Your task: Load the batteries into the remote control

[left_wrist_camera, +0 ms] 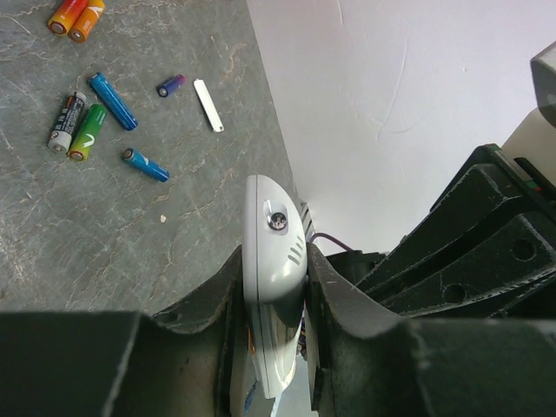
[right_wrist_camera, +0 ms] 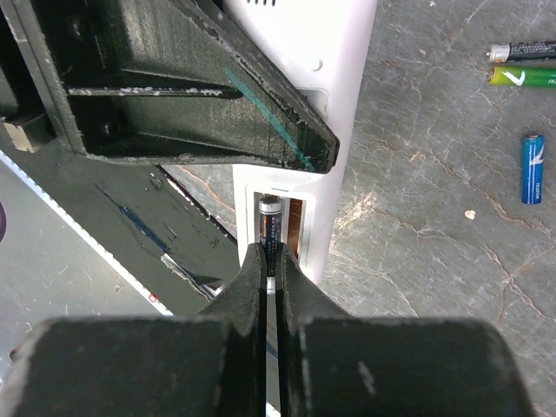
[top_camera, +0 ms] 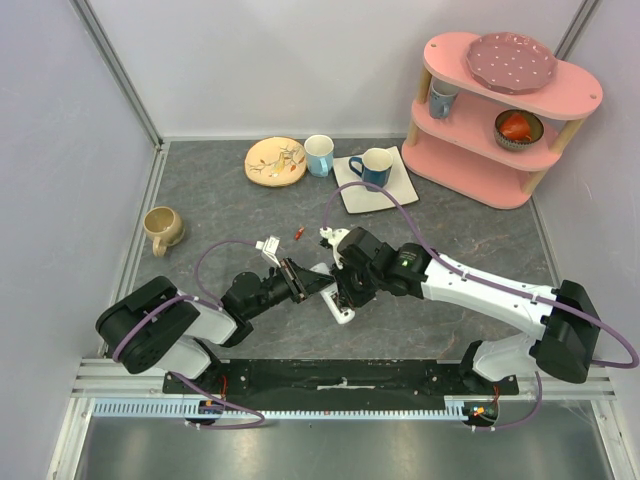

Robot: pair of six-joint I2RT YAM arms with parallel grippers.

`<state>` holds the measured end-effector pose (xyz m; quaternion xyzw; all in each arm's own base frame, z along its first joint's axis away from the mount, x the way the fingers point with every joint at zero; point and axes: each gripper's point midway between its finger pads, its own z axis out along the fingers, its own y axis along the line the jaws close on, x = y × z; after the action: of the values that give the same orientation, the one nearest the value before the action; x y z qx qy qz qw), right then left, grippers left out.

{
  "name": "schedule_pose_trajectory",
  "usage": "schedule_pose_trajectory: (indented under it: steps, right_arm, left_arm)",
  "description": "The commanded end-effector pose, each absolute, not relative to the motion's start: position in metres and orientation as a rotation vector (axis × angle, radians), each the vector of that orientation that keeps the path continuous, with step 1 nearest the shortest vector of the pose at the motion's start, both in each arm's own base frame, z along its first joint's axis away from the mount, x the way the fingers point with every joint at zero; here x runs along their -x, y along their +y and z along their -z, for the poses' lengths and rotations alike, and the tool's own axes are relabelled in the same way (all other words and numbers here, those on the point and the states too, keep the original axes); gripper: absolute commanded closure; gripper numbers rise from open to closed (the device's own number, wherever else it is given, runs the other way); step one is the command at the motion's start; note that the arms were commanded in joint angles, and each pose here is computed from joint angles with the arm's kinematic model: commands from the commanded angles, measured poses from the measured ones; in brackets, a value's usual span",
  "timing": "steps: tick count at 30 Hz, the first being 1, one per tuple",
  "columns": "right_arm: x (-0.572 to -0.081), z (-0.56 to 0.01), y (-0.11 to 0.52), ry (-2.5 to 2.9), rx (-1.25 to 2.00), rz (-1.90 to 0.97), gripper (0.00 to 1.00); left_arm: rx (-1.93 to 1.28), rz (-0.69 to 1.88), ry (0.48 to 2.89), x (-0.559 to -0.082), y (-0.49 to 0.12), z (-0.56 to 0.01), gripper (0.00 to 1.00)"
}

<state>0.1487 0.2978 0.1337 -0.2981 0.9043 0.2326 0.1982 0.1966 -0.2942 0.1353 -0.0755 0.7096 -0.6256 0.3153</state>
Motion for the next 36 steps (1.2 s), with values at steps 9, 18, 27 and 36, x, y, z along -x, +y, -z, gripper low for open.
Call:
schedule_pose_trajectory:
  steps: [9, 18, 27, 36]
  right_arm:
    - [-0.152, -0.141, 0.309, 2.479, 0.792, -0.718, 1.00]
    - [-0.161, -0.147, 0.316, 2.443, 0.713, -0.738, 1.00]
    - [-0.172, -0.155, 0.319, 2.394, 0.615, -0.749, 1.00]
    - [-0.182, -0.156, 0.315, 2.382, 0.583, -0.684, 1.00]
  left_arm:
    - [0.014, 1.861, 1.395, -0.180, -0.293, -0.243, 0.98]
    - [-0.036, 1.905, 1.360, -0.171, -0.300, -0.256, 0.98]
    - [-0.020, 1.938, 1.342, -0.170, -0.302, -0.265, 0.98]
    - [0.047, 1.997, 1.322, -0.173, -0.302, -0.278, 0.98]
